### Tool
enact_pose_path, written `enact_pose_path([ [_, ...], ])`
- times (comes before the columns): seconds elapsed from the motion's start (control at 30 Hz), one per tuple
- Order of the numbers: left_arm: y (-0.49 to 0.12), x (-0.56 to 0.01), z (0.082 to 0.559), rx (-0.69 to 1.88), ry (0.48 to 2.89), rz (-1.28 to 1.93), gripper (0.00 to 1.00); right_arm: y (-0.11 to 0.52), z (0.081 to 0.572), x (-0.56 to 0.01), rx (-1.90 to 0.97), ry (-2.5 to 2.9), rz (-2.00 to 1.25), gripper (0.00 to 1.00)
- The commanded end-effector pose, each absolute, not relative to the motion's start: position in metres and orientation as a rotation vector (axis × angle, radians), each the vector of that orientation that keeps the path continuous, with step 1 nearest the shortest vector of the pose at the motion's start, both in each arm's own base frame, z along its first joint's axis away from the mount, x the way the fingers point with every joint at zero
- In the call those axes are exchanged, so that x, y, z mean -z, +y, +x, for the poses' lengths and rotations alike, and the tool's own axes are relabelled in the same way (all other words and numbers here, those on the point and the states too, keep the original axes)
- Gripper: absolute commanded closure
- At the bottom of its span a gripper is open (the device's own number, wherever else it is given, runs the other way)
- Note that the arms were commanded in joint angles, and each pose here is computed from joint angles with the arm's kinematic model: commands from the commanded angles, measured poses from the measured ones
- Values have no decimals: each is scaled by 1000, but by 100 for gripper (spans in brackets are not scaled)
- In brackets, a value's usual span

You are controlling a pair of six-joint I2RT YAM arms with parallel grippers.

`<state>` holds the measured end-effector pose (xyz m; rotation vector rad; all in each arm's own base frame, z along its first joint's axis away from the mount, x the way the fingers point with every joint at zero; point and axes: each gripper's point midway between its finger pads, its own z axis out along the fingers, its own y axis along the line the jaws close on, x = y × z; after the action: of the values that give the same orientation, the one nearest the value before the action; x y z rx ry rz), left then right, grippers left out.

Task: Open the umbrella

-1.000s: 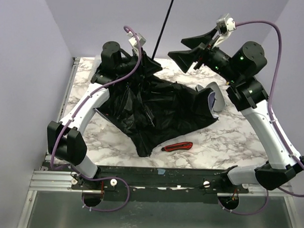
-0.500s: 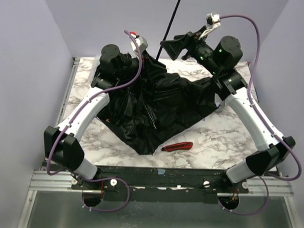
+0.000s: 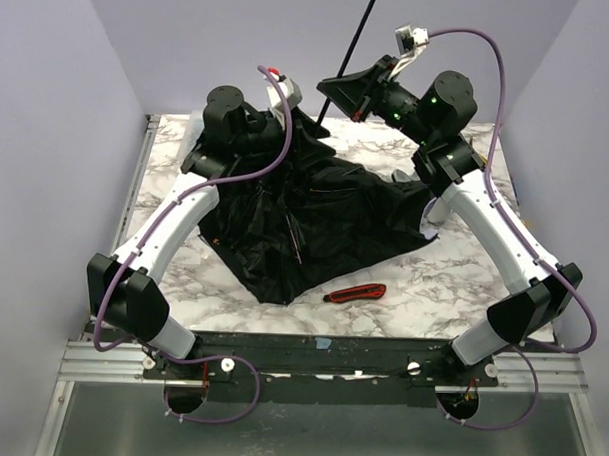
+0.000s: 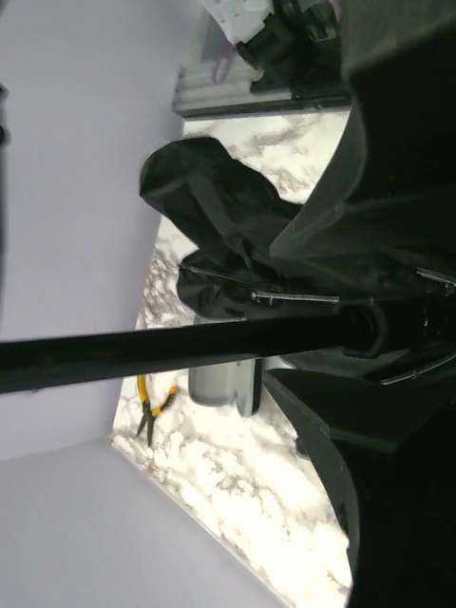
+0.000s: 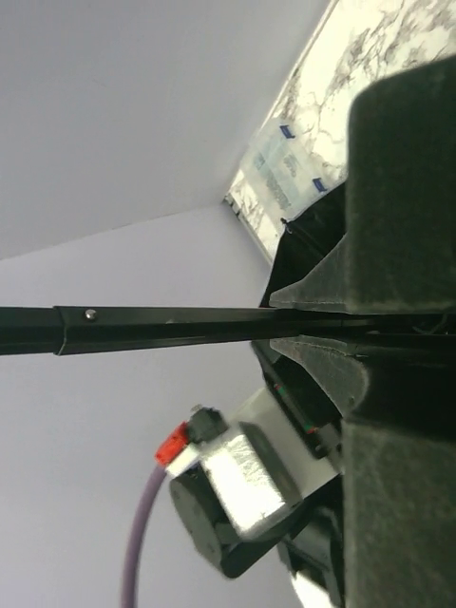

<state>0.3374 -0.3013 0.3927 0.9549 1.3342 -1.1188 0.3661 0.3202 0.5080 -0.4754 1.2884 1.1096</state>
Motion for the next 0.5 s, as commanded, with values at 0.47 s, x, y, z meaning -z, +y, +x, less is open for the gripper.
enact_pose_path([
  [0.47, -239, -375, 391, 693, 1371, 1070, 27, 313, 435, -401, -711, 1266, -551, 99],
])
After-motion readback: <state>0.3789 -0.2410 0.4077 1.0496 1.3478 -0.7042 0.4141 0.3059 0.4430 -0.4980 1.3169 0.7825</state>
